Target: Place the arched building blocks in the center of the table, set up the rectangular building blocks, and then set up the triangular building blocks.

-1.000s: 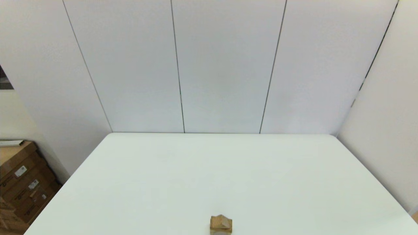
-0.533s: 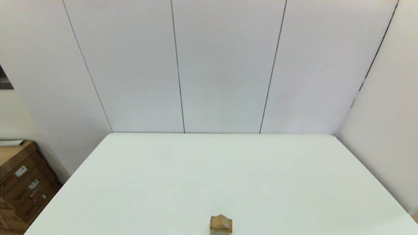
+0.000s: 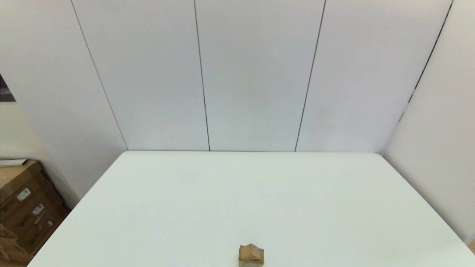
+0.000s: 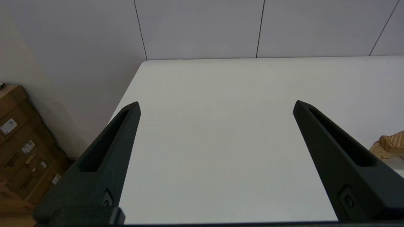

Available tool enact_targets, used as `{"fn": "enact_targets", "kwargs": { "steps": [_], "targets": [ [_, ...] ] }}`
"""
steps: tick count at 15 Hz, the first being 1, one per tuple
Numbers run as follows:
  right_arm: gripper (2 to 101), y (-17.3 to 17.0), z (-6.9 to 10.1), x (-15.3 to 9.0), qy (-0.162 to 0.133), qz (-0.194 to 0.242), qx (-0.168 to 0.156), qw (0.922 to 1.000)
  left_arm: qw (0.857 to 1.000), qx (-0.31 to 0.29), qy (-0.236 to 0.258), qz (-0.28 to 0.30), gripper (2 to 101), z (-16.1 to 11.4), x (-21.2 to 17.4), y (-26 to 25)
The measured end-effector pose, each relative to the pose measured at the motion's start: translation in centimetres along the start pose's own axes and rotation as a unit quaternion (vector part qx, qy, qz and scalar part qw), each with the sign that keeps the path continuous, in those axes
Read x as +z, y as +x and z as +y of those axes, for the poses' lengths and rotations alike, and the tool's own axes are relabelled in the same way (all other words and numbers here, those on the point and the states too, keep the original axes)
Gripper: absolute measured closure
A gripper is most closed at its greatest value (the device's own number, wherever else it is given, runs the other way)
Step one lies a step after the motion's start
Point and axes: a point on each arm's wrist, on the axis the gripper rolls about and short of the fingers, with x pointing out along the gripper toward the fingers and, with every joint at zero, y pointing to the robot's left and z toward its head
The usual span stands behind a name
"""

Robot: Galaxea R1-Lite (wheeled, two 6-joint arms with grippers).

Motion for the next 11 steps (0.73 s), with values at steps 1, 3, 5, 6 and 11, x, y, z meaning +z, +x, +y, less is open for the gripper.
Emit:
{"fn": "enact_targets", "kwargs": {
  "steps": [1,3,5,6,11],
  "targets": [
    [4.3,0.0,0.0,0.0,0.0,0.0,0.0,1.0,1.0,0.0,0.0,0.0,5.4,0.0,0.0,0.0],
    [4.3,0.0,0.0,0.0,0.0,0.0,0.0,1.0,1.0,0.0,0.0,0.0,5.4,0.0,0.0,0.0],
    [4.3,0.01,0.0,-0.03,0.001,0.001,0.0,1.0,1.0,0.0,0.0,0.0,5.4,0.0,0.0,0.0],
    [4.3,0.02,0.0,-0.06,0.001,0.001,-0.001,1.0,1.0,0.0,0.0,0.0,5.4,0.0,0.0,0.0],
    [4.3,0.0,-0.01,-0.01,0.001,0.0,-0.001,1.0,1.0,0.0,0.0,0.0,5.4,0.0,0.01,0.0]
  ]
}}
